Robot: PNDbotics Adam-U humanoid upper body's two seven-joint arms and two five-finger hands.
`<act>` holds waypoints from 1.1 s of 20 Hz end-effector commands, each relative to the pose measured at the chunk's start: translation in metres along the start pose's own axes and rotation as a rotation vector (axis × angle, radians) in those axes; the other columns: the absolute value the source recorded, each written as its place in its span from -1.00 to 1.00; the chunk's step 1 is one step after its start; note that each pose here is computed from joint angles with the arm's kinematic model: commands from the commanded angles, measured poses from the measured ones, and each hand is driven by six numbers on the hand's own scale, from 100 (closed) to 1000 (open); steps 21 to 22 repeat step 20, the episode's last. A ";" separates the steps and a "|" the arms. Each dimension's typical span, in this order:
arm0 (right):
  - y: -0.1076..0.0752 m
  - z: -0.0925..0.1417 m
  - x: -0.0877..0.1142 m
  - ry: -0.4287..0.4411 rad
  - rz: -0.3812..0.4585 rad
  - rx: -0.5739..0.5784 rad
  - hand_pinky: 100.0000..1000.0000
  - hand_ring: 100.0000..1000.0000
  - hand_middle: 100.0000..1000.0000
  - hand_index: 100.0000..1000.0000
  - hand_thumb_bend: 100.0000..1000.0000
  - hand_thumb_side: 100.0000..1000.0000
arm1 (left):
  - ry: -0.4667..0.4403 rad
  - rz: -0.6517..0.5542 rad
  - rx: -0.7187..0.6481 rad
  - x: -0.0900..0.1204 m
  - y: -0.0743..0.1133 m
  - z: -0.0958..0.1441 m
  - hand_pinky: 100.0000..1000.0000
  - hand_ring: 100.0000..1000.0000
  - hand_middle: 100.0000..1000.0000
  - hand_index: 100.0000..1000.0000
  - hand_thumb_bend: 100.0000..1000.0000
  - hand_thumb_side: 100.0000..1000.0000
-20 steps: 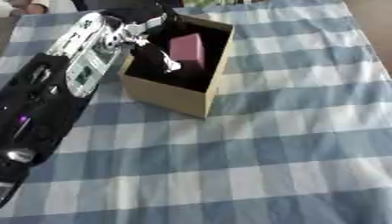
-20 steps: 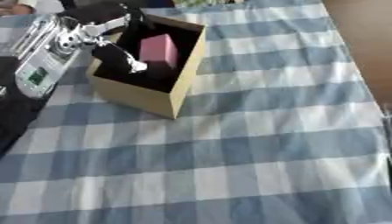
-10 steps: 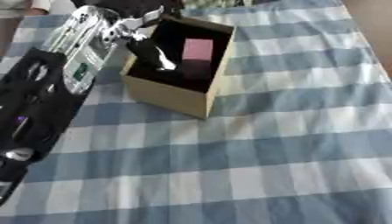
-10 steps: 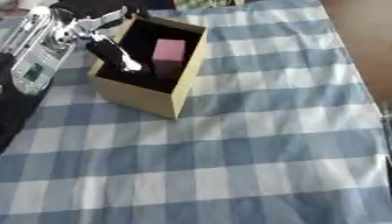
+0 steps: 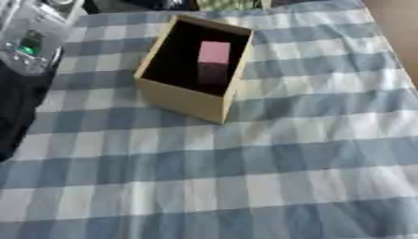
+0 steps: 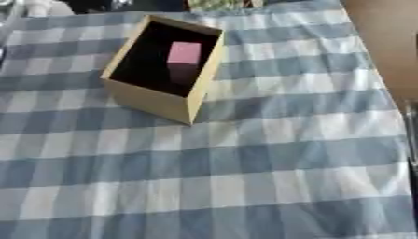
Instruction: Pick up objects on the table and place them in the box.
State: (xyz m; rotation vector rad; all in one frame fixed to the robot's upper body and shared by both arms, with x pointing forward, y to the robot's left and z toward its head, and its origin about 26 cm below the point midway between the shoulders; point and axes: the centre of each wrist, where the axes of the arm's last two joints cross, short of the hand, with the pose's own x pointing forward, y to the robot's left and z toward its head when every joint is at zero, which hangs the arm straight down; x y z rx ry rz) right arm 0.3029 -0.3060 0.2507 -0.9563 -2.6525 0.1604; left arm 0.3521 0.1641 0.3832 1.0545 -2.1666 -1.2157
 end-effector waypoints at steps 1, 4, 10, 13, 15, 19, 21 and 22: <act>-0.010 -0.009 0.003 -0.049 0.036 -0.008 0.67 0.26 0.24 0.44 -1.00 0.78 | -0.003 -0.009 0.185 0.003 0.040 0.030 0.18 0.39 0.46 0.66 -0.49 0.29; -0.011 -0.010 0.002 -0.056 0.046 -0.011 0.67 0.27 0.24 0.44 -1.00 0.78 | 0.003 0.005 0.266 0.003 0.050 0.059 0.18 0.37 0.45 0.65 -0.52 0.24; -0.013 -0.014 0.003 -0.083 0.055 -0.019 0.66 0.28 0.25 0.44 -1.00 0.79 | 0.028 0.026 0.364 -0.022 0.044 0.086 0.16 0.36 0.44 0.64 -0.62 0.29; -0.014 -0.018 0.004 -0.110 0.057 -0.032 0.66 0.29 0.26 0.45 -1.00 0.80 | 0.059 0.058 0.407 -0.039 0.035 0.102 0.13 0.34 0.42 0.63 -0.65 0.33; -0.015 -0.020 0.004 -0.126 0.054 -0.045 0.66 0.30 0.27 0.46 -1.00 0.81 | 0.080 0.088 0.442 -0.049 0.027 0.113 0.11 0.32 0.41 0.62 -0.67 0.36; -0.015 -0.023 0.005 -0.149 0.045 -0.075 0.66 0.31 0.29 0.46 -1.00 0.82 | 0.132 0.154 0.521 -0.065 0.010 0.135 0.06 0.27 0.36 0.57 -0.67 0.38; -0.015 -0.023 0.005 -0.154 0.043 -0.080 0.67 0.32 0.29 0.47 -1.00 0.82 | 0.145 0.172 0.541 -0.067 0.006 0.140 0.05 0.27 0.35 0.57 -0.67 0.39; -0.015 -0.023 0.005 -0.154 0.043 -0.080 0.67 0.32 0.29 0.47 -1.00 0.82 | 0.145 0.172 0.541 -0.067 0.006 0.140 0.05 0.27 0.35 0.57 -0.67 0.39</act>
